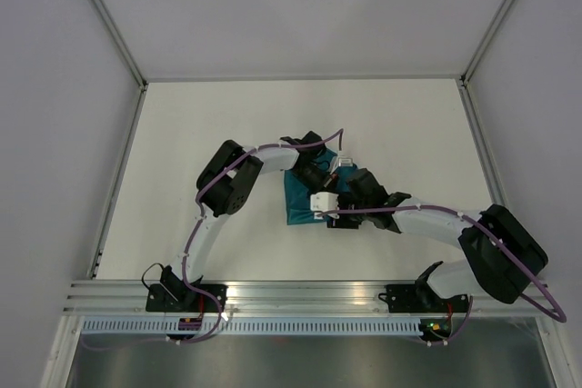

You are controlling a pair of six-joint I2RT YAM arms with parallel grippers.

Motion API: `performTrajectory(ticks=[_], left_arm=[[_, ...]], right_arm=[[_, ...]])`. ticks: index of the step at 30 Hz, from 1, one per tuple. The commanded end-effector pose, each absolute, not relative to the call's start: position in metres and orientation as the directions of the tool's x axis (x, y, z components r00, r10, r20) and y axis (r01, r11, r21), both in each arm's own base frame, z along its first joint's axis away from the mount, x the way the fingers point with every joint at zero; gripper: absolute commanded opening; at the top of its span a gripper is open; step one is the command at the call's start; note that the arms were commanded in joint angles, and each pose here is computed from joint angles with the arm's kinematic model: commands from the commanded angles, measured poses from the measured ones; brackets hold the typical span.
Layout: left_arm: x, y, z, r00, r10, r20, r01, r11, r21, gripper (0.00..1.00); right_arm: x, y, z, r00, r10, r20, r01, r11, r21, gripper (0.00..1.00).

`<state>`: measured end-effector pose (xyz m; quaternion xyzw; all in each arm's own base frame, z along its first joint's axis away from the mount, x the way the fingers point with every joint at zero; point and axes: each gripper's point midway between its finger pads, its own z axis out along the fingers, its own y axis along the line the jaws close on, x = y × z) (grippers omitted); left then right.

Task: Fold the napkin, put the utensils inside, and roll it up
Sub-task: Roll the napkin with the utensil

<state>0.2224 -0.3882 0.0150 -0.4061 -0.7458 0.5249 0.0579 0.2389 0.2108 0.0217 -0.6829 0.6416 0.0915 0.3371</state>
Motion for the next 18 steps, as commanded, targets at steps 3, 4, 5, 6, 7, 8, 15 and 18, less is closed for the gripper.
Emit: performTrajectory(ticks=[3, 4, 5, 6, 7, 8, 15, 18], left_arm=[[0.222, -0.367, -0.024, -0.674, 0.699, -0.240, 0.545, 0.251, -0.800, 0.18], [0.223, -0.367, -0.021, -0.673, 0.697, -0.248, 0.550, 0.247, -0.798, 0.22], [0.227, -0.370, -0.013, -0.667, 0.691, -0.277, 0.569, 0.232, -0.789, 0.27], [0.231, -0.371, -0.009, -0.664, 0.685, -0.301, 0.584, 0.224, -0.780, 0.29], [0.234, -0.374, -0.004, -0.659, 0.678, -0.326, 0.600, 0.214, -0.771, 0.31], [0.240, -0.377, 0.009, -0.657, 0.663, -0.358, 0.619, 0.204, -0.759, 0.33], [0.266, -0.391, 0.063, -0.625, 0.578, -0.524, 0.712, 0.149, -0.686, 0.50], [0.278, -0.392, 0.077, -0.627, 0.542, -0.559, 0.733, 0.170, -0.658, 0.47]], right_arm=[[0.238, 0.202, 0.007, 0.152, -0.850, -0.504, -0.941, 0.031, -0.337, 0.31], [0.238, 0.201, 0.006, 0.150, -0.854, -0.498, -0.944, 0.026, -0.330, 0.29], [0.237, 0.202, 0.005, 0.150, -0.856, -0.495, -0.946, 0.021, -0.324, 0.27], [0.234, 0.200, 0.002, 0.145, -0.859, -0.491, -0.952, 0.015, -0.307, 0.25], [0.234, 0.201, 0.002, 0.148, -0.860, -0.488, -0.953, 0.007, -0.302, 0.24], [0.232, 0.201, 0.002, 0.147, -0.861, -0.486, -0.956, 0.002, -0.292, 0.24], [0.221, 0.201, -0.002, 0.126, -0.863, -0.489, -0.980, -0.030, -0.199, 0.20], [0.217, 0.204, -0.003, 0.115, -0.863, -0.492, -0.989, -0.051, -0.142, 0.19]])
